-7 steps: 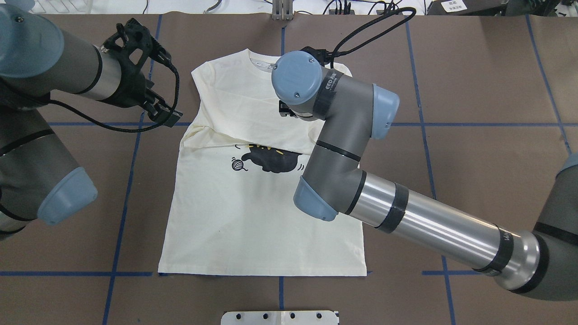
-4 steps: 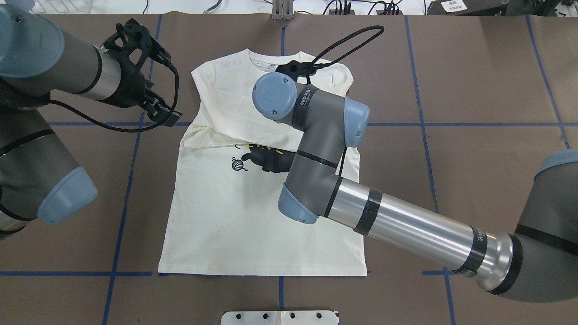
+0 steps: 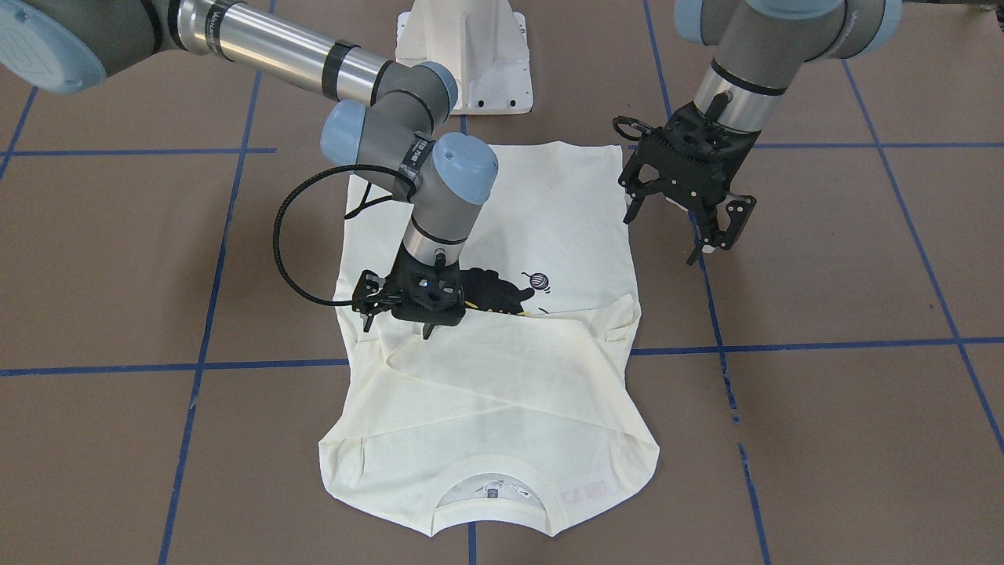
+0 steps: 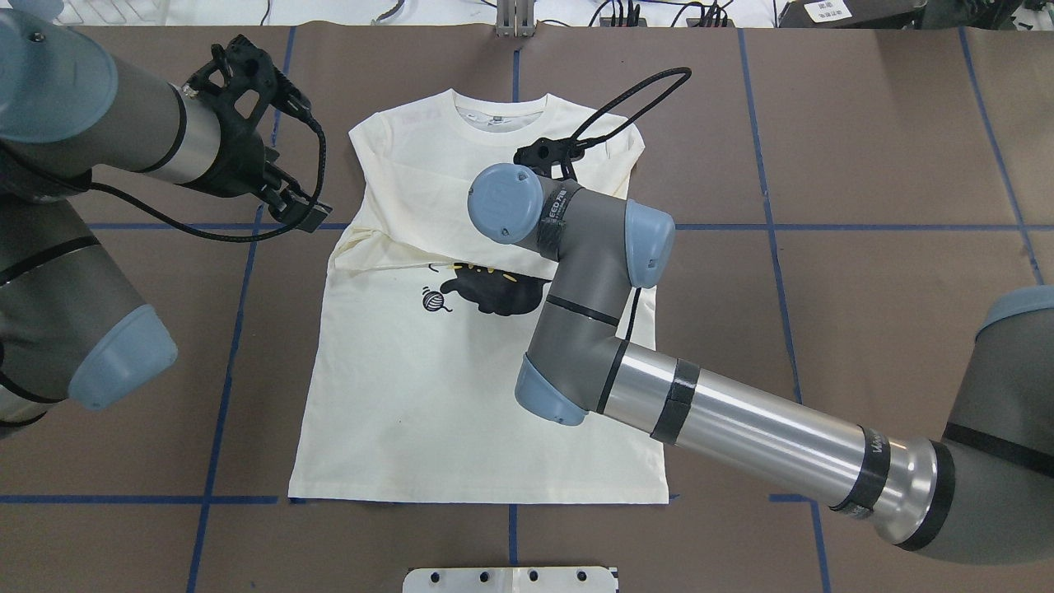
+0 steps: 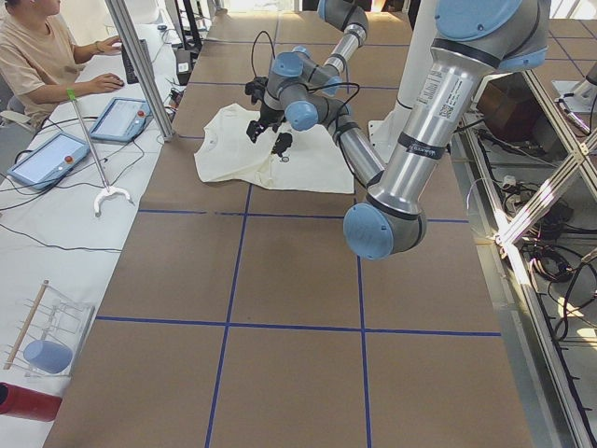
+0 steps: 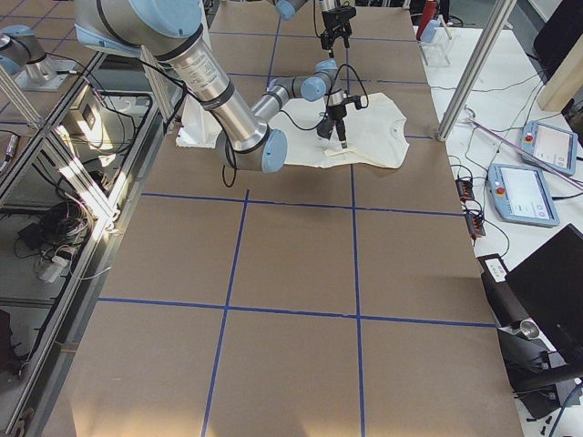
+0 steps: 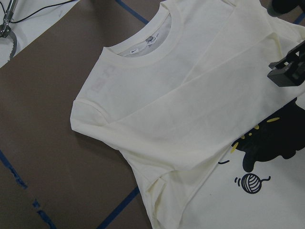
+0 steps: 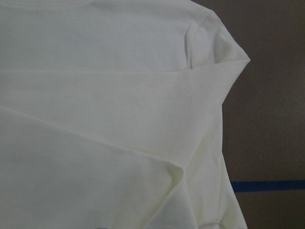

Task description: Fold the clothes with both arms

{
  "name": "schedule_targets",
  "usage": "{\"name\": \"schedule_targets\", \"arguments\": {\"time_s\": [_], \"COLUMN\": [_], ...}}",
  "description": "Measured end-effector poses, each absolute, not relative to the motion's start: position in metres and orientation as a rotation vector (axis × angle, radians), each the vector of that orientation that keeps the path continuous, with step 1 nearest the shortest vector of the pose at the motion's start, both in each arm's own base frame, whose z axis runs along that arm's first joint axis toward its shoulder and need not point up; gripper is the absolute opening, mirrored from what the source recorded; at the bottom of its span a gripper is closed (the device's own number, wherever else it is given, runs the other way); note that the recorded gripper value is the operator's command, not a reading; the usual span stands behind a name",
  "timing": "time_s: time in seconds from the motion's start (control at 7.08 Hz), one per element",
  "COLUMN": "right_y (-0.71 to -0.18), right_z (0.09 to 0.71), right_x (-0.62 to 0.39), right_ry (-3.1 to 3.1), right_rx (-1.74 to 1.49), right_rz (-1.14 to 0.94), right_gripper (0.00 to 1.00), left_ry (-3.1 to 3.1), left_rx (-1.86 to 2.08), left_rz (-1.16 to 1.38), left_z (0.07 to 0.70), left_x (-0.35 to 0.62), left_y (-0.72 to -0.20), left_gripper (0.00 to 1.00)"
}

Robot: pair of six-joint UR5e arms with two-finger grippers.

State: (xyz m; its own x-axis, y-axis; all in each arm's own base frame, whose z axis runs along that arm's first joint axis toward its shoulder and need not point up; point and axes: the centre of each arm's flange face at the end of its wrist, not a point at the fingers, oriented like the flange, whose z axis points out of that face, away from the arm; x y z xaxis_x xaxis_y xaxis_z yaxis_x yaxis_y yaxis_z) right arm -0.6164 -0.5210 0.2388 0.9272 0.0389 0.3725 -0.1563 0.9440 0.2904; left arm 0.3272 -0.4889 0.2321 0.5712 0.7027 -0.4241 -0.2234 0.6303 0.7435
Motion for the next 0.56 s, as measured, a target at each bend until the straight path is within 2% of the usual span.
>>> {"name": "schedule_targets", "arguments": {"time_s": [0.56], "right_y": [-0.510], "right_z": [0.273], "right_x": [-0.592], "right_ry": [-0.288], "right_rx": [0.339], "right_rz": [0.003], "right_gripper": [0.91], "left_ry": [0.785], "left_rx": [0.695], "left_rz": [0.597], "left_z": [0.231], "left_x": [0.327], "left_y": [-0.487], "left_gripper": [1.00]}}
